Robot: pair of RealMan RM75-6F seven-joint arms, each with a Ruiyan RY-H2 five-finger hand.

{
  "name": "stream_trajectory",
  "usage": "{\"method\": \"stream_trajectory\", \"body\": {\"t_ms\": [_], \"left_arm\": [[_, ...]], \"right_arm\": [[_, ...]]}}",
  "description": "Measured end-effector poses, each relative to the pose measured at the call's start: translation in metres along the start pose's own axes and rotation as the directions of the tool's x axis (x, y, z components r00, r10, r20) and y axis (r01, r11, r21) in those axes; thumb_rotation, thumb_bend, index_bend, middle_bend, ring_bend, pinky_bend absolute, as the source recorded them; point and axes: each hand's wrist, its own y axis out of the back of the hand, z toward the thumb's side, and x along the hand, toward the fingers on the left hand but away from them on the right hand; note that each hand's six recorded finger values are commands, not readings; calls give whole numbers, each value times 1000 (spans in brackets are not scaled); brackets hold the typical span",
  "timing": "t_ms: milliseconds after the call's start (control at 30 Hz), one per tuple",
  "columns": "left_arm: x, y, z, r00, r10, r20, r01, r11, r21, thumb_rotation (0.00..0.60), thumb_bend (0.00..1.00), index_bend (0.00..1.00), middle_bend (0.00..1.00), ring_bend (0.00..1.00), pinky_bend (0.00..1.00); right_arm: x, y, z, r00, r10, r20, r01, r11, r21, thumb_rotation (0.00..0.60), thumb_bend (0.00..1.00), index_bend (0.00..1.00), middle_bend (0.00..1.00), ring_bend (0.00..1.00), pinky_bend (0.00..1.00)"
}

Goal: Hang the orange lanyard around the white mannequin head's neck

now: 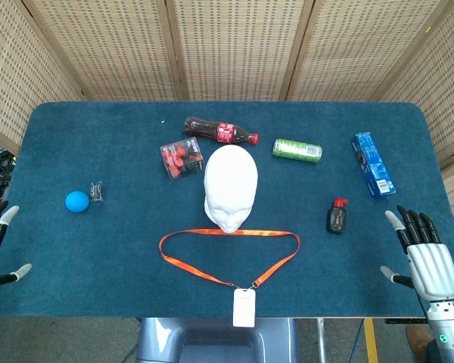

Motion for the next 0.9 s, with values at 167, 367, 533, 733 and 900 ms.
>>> {"method": "stream_trajectory", "body": {"t_ms": [167,367,533,733,900], "left_arm": [[1,-1,-1,1000,-7,-2,7,1000,0,600,0,0,0,0,0],[7,-3,-2,1000,-9,-8,9,1000,5,600,0,0,0,0,0],[14,-12,-3,999,-45,-19,45,999,16,600,0,0,0,0,0],[20,-17,-4,998,-59,-38,60,998,29,600,0,0,0,0,0],[25,-22,-2,996,-78,-40,79,996,34,600,0,0,0,0,0]], "right_arm": [[0,-4,1,1000,15,-1,-15,1000,0,600,0,12,0,0,0],[-11,-23,10,993,107,-41,-108,993,-43,600,20,90,0,0,0],[-42,-43,35,969,205,-135,-212,977,-38,600,137,278,0,0,0],[-78,-66,73,929,307,-207,-321,946,-37,600,275,354,0,0,0],[-98,-85,105,893,379,-244,-408,909,-81,600,360,376,0,0,0]]}}
